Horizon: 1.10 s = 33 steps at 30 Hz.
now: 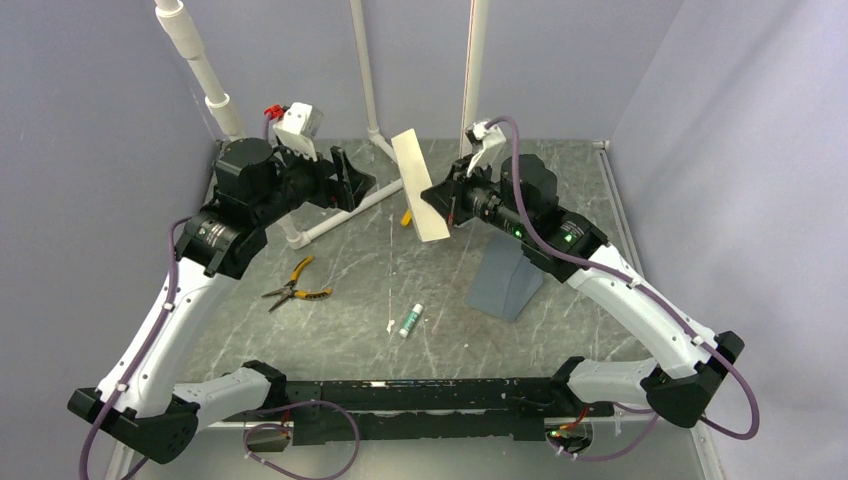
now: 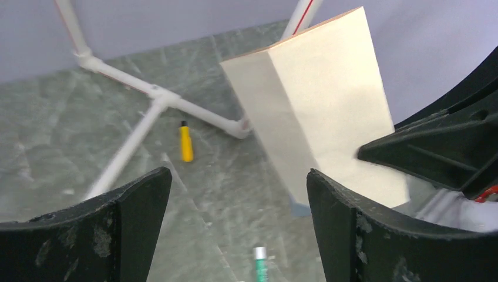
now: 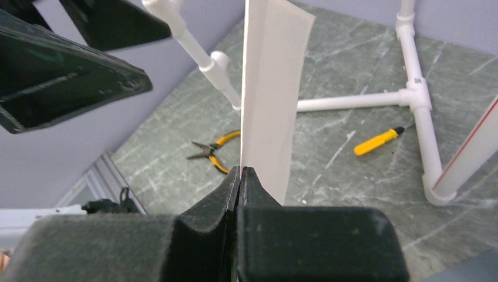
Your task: Place the letter into the envelope and seal it
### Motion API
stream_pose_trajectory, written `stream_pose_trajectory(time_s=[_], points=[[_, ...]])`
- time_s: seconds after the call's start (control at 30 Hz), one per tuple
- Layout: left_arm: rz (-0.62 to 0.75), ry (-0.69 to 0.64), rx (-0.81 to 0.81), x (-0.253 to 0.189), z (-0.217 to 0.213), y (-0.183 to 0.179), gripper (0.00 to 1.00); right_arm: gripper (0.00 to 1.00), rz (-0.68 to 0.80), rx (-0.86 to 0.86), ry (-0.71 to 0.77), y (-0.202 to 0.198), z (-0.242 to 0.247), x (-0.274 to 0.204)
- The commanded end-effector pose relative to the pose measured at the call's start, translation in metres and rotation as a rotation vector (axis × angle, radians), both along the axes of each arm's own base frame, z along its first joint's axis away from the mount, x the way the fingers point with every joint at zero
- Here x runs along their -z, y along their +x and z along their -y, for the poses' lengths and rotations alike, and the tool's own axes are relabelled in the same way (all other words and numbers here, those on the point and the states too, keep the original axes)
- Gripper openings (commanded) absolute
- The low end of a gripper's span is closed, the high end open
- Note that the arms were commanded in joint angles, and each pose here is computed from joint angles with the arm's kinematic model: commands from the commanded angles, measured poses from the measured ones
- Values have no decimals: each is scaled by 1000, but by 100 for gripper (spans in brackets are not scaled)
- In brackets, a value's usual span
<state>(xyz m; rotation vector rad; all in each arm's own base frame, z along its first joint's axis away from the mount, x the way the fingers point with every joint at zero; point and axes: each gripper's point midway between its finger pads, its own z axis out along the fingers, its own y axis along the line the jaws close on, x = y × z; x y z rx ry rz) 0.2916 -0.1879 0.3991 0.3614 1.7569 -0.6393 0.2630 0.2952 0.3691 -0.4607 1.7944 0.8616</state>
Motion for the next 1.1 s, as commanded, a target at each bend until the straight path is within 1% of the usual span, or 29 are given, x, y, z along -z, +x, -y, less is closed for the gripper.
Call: stream_pose_trajectory(time_s=[0.0, 0.1, 0.17, 0.2, 0.4, 0.57, 0.7, 0.97, 1.07], points=[[-70, -314, 38, -43, 20, -13, 89, 0, 76, 12, 210, -5, 0, -55], [-73, -501, 175, -62, 39, -32, 89, 0, 84, -18, 285, -13, -2, -70], [-60, -578, 236, -75, 44, -41, 89, 0, 87, -42, 332, -19, -3, -78], [-70, -592, 256, -77, 47, -43, 89, 0, 91, -49, 351, -21, -3, -82], [-160, -639, 374, -74, 66, -48, 85, 0, 95, -100, 407, -29, -8, -93], [-200, -654, 440, -68, 75, -51, 74, 0, 91, -125, 450, -32, -12, -100], [-209, -653, 451, -66, 75, -54, 70, 0, 58, -107, 487, -29, -13, -100], [-235, -675, 481, -65, 78, -58, 75, 0, 11, -172, 584, -33, -21, -99], [-231, -684, 489, -66, 77, -60, 76, 0, -2, -180, 606, -34, -21, -97]])
